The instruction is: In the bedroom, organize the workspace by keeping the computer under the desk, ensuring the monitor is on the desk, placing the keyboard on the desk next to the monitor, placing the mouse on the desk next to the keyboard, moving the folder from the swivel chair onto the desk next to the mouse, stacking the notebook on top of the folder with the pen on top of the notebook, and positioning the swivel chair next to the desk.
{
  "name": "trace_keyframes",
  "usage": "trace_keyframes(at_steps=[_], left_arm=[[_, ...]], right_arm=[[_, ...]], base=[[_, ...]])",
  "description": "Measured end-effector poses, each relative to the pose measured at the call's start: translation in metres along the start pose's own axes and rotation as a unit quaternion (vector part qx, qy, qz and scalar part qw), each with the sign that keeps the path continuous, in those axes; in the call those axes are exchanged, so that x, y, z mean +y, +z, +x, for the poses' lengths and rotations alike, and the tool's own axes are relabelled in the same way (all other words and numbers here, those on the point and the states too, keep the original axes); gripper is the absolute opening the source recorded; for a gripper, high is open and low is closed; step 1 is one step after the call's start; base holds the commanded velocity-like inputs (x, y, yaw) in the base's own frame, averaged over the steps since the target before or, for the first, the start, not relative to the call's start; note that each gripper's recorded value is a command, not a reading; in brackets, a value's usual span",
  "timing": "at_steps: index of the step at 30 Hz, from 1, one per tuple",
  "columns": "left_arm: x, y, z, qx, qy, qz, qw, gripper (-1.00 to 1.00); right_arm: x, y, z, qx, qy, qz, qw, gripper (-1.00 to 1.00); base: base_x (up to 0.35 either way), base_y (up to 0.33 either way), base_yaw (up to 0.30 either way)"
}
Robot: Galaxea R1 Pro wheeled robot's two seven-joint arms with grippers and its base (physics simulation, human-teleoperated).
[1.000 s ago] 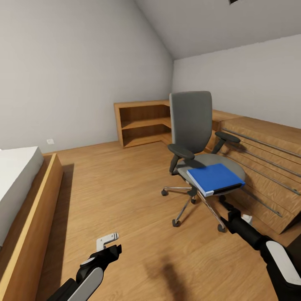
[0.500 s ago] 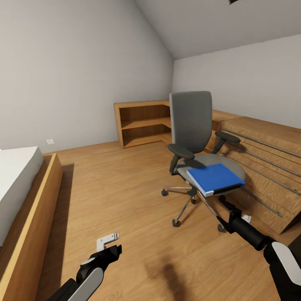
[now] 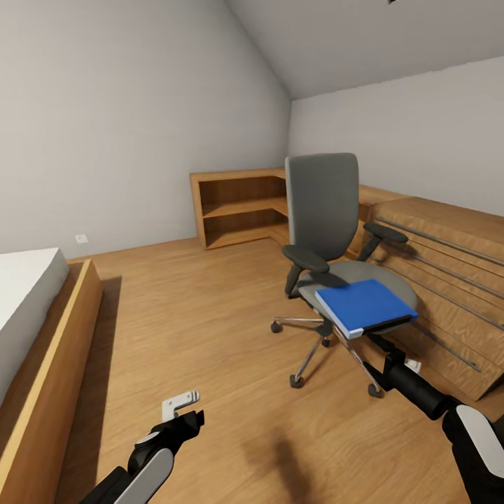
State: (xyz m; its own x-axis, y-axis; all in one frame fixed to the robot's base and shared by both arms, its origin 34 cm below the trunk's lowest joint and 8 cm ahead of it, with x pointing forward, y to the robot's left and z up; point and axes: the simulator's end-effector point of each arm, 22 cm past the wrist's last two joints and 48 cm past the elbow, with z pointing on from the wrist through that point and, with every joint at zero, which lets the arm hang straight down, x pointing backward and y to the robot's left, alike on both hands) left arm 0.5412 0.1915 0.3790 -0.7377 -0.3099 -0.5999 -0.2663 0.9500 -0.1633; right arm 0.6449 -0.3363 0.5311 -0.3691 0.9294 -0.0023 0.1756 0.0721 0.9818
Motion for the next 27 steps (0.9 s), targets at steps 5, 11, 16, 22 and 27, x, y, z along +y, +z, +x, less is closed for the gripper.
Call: trace_keyframes(at_steps=[5, 11, 16, 22, 27], left_arm=[[0.0, 0.0, 0.0, 0.0, 0.0, 0.0, 1.0, 1.0], [0.0004, 0.0, 0.0002, 0.0, 0.0, -0.001, 1.0, 1.0], [0.0003, 0.0003, 0.0005, 0.001, 0.0, 0.0, 1.0, 1.0], [0.0011, 0.0007, 0.001, 0.001, 0.0, -0.002, 1.0, 1.0], [0.0014, 0.0007, 0.0011, 0.001, 0.0, -0.002, 1.0, 1.0]], right_arm=[[-0.0002, 0.0, -0.0003, -0.001, -0.001, 0.001, 1.0, 1.0], [0.0, -0.0001, -0.0004, -0.001, -0.001, 0.0, 1.0, 1.0], [0.0, 0.0, -0.0005, -0.001, -0.001, 0.0, 1.0, 1.0], [-0.0002, 0.0001, -0.0011, -0.002, -0.001, 0.001, 1.0, 1.0], [-0.0002, -0.0002, -0.0017, -0.004, -0.001, 0.001, 1.0, 1.0]], base=[[0.044, 0.0, 0.0], [0.183, 0.0, 0.0], [0.064, 0.0, 0.0], [0.016, 0.0, 0.0], [0.125, 0.0, 0.0]])
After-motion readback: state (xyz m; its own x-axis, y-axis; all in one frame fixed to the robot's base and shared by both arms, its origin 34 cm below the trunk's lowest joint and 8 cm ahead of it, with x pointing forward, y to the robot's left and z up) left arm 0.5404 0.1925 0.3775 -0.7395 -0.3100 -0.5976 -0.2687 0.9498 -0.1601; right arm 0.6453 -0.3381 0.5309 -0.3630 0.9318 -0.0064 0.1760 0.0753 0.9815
